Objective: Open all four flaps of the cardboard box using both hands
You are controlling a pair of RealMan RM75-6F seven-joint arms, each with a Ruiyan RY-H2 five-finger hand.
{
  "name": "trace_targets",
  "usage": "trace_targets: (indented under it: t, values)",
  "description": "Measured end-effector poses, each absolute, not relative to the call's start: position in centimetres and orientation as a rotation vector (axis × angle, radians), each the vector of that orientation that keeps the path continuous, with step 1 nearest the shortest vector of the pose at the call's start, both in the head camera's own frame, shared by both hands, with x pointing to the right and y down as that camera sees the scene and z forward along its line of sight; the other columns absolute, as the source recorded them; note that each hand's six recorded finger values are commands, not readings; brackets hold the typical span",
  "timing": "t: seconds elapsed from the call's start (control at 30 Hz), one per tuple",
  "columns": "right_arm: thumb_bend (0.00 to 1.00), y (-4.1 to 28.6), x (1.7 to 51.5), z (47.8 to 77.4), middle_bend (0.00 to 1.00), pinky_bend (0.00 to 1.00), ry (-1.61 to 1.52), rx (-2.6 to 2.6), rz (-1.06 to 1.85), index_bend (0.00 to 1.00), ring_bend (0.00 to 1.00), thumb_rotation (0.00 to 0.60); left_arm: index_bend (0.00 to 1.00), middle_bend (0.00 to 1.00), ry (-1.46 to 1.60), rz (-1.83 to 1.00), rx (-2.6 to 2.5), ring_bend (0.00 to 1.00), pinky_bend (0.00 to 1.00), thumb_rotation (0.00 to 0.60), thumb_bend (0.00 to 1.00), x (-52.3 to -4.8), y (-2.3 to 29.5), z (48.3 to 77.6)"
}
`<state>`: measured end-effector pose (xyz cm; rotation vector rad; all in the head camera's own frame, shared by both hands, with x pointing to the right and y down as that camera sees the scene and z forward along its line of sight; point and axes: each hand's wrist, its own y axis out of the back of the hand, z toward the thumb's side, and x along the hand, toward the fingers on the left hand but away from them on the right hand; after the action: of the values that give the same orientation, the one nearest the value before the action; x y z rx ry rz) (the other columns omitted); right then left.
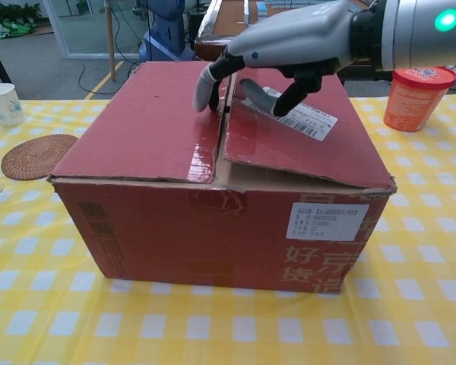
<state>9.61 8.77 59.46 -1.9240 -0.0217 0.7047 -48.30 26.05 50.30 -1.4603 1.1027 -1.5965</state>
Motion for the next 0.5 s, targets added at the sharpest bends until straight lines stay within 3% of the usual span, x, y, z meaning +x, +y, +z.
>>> trace_targets:
  t: [0.5]
  values:
    - [0.84,7.9,13.3,57.0,0.42,0.09,-0.085,-1.874,0.74,0.22,0.24,0.6,0.27,0.03,1.098,-1.569,-1.467,0.0,0.0,0.6,0.23,-47.6,25.4,50.5]
